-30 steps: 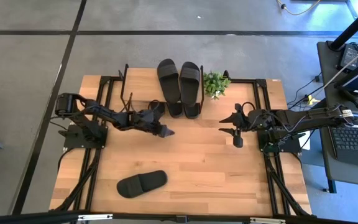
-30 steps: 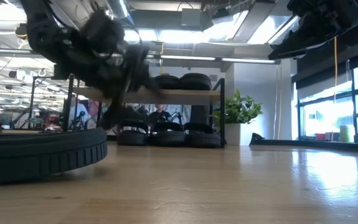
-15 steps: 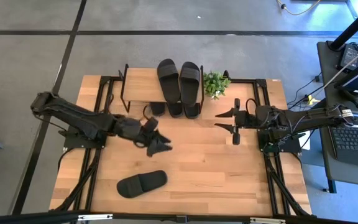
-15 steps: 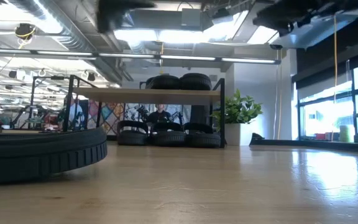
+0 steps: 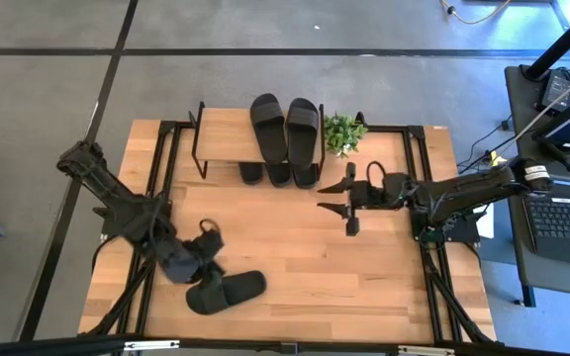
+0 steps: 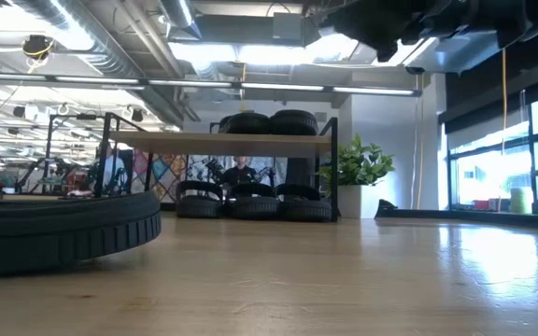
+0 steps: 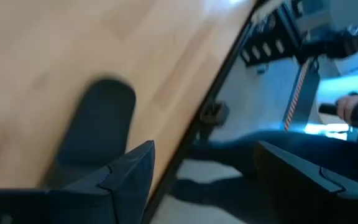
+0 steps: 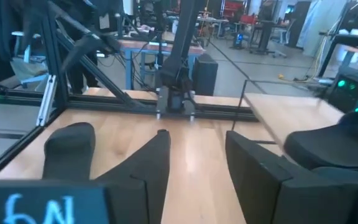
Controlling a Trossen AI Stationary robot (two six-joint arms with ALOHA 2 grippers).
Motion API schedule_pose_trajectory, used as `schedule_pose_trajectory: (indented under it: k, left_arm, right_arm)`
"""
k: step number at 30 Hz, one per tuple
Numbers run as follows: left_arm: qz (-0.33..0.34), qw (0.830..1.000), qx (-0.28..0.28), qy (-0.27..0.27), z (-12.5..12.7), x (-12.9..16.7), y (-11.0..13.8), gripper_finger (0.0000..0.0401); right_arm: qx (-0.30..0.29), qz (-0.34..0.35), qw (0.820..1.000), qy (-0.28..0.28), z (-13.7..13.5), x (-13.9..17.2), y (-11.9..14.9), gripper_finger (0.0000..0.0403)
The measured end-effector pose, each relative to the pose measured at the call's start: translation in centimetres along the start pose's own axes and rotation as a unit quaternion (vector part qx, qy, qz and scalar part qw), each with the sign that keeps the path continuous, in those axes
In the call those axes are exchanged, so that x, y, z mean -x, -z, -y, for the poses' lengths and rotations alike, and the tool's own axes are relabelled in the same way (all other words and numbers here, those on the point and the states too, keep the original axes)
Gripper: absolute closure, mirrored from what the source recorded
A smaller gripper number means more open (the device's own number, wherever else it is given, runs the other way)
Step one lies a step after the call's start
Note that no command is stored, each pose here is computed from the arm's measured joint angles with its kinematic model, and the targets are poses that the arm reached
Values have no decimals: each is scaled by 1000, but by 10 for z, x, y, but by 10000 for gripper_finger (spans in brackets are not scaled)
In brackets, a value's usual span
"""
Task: Pick and place slides into the shelf
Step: Put the black slide under the shelf
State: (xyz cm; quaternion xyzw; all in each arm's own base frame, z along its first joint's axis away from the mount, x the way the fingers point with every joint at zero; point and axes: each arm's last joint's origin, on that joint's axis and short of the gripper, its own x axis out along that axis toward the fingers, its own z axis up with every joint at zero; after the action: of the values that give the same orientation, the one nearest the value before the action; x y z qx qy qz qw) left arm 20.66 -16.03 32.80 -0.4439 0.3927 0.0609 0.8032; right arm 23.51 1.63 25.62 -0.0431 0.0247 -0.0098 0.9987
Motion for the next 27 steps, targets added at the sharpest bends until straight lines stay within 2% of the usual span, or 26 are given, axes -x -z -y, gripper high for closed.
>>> schedule_pose_trajectory:
  k: [5, 9, 12, 17, 21, 27]
  left_arm:
    - [-57, 998, 35, -12, 5, -12, 37, 138]
    - [-135, 986, 87, -45, 6, -31, 65, 138]
    - [-168, 979, 101, -51, 9, -49, 82, 138]
    - [-194, 974, 115, -36, 14, -81, 100, 138]
    - [-224, 957, 159, -97, 4, -108, 114, 138]
    - [-215, 951, 171, -141, -8, -133, 122, 138]
  right_arm:
    - [-17, 6, 1000, -1, -3, -16, 11, 247]
    - [-14, 15, 1000, -1, -4, -25, 17, 247]
    - [-14, 24, 1000, 1, -4, -30, 20, 247]
    - [-15, 23, 1000, 10, -1, -36, 27, 247]
    - [-16, 19, 1000, 18, 3, -39, 31, 247]
    - [-16, 15, 999, 24, 6, -40, 33, 247]
